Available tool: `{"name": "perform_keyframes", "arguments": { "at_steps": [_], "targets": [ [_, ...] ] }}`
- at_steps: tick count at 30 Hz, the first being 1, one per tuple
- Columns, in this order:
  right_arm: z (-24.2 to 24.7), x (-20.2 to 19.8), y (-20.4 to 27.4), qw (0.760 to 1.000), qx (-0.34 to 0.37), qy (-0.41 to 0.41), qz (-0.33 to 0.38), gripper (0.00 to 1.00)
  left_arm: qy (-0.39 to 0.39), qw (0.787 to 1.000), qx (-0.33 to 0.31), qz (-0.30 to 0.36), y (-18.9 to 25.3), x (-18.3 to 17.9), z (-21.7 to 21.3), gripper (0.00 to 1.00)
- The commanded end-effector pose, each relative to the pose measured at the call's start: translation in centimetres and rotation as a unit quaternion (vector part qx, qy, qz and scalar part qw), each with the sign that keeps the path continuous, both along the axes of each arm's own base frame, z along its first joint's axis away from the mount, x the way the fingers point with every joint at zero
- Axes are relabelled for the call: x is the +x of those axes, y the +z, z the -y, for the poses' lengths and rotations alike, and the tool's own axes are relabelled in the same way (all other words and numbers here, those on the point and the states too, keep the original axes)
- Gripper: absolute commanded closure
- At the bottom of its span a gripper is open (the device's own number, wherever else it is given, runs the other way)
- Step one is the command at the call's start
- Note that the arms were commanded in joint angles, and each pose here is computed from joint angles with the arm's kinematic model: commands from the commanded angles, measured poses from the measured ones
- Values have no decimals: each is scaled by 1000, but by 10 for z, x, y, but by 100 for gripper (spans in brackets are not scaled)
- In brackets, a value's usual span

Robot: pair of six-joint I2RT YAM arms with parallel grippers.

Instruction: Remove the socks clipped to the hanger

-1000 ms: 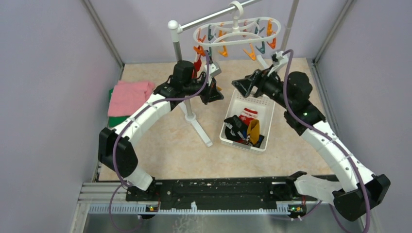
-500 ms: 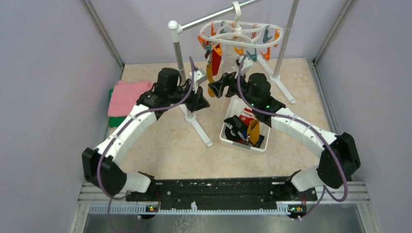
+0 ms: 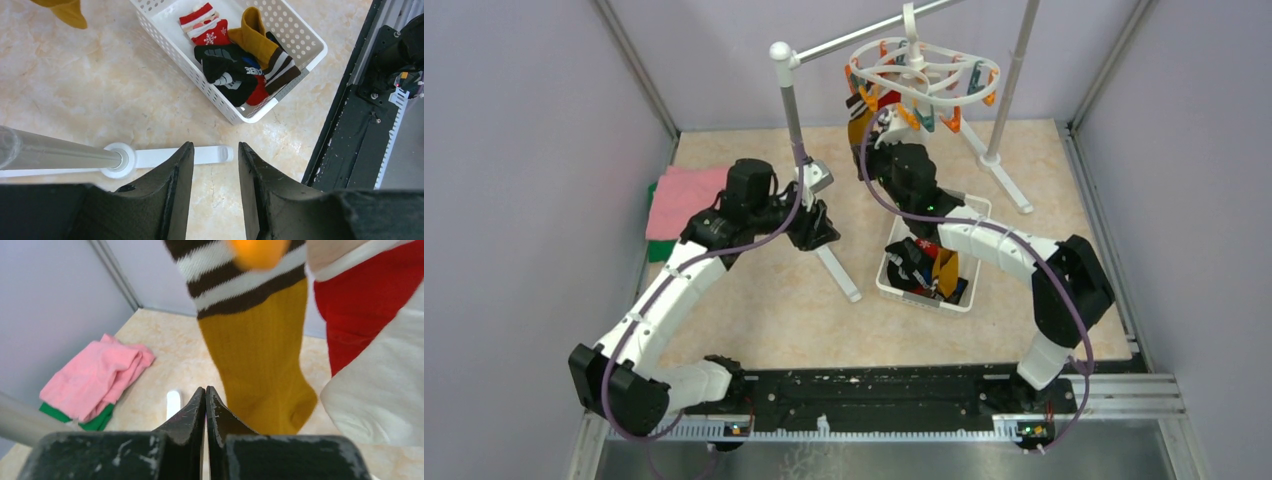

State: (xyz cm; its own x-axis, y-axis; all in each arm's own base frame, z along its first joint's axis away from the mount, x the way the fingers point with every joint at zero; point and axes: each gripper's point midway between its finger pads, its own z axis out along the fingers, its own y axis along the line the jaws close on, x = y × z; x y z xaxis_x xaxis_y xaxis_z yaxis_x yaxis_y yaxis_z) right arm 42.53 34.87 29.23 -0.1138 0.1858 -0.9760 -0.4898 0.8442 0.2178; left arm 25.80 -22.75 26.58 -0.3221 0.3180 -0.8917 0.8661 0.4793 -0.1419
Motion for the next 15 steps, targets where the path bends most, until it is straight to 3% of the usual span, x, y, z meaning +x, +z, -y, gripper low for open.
{"name": "perform_keyframes", "arguments": {
  "at_steps": [1, 8, 10, 11, 14, 15],
  "targets": [
    [11, 4, 57, 996, 46, -33, 67, 100, 0, 1000, 3, -3, -5, 8, 2, 56],
    [27, -16, 51, 996, 48, -30, 68, 100, 3, 1000, -1, 12, 2, 15, 3, 57],
    [30, -22, 43, 996, 49, -27, 68, 66, 1, 1000, -5, 14, 4, 15, 4, 58],
    [31, -24, 36, 996, 45, -30, 66, 56, 1, 1000, -6, 14, 5, 15, 5, 58],
    [26, -27, 19, 997, 22, -39, 63, 35, 0, 1000, -9, 12, 5, 15, 6, 59],
    [22, -27, 16, 997, 18, -38, 63, 33, -1, 1000, -9, 11, 6, 14, 6, 59]
  ]
}}
